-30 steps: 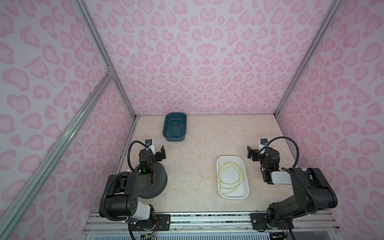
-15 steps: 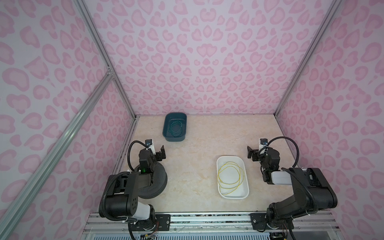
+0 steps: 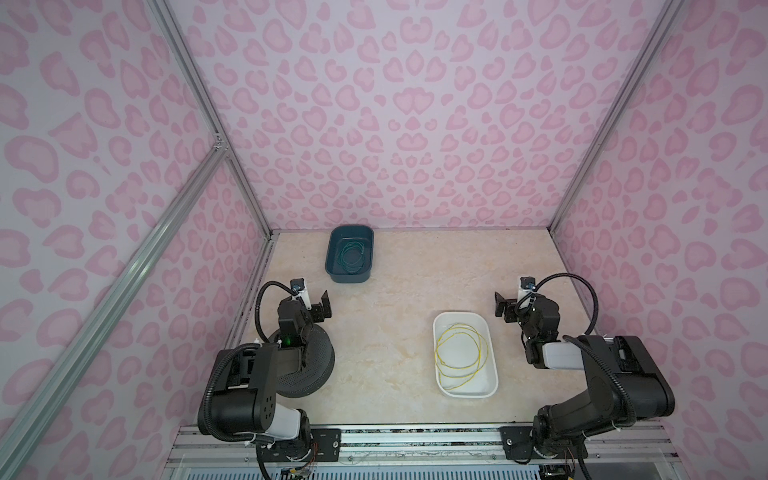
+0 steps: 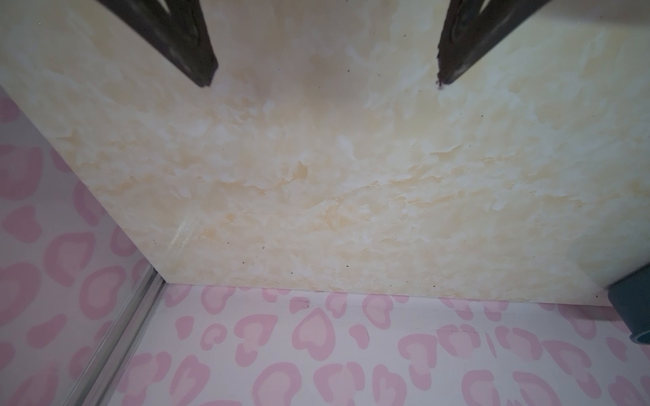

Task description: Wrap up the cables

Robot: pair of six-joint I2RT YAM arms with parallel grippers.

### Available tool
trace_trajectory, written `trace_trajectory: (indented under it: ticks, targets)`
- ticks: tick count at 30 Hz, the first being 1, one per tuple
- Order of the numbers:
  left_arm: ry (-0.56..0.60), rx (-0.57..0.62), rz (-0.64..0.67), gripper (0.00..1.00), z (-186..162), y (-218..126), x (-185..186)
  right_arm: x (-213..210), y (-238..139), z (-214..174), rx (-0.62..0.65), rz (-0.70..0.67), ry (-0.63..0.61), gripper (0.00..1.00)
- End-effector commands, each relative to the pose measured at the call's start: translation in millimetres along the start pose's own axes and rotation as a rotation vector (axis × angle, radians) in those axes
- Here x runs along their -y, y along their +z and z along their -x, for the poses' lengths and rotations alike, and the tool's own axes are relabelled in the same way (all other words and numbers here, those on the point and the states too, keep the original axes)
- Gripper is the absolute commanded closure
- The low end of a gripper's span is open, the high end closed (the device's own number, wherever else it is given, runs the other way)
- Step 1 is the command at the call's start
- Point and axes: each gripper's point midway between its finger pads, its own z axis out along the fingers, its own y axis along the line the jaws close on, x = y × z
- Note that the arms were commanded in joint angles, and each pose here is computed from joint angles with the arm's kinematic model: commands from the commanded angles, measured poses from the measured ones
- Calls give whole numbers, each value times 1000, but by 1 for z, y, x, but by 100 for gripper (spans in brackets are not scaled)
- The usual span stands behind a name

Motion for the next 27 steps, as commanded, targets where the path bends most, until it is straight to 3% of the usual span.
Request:
trace_trajectory:
  ticks: [1,15,20,22,27]
  targets:
    - [-1,45,6,2,12,0,-1,0,0,7,28,0,1,0]
    - [-1,42,5,2,11,0,-1,0,-1,6,29,3,-1,0]
    - [-4,57,9,2,14,-2,-2,3,0,26,13,-133,-55,0]
    - [-5,-9,20,2,24,0,-3,-6,-1,42,-45,-153,-108,0]
    - [-42,-2,-101,2,119,-22,26,-39,-34,123,-88,-223,-122,0]
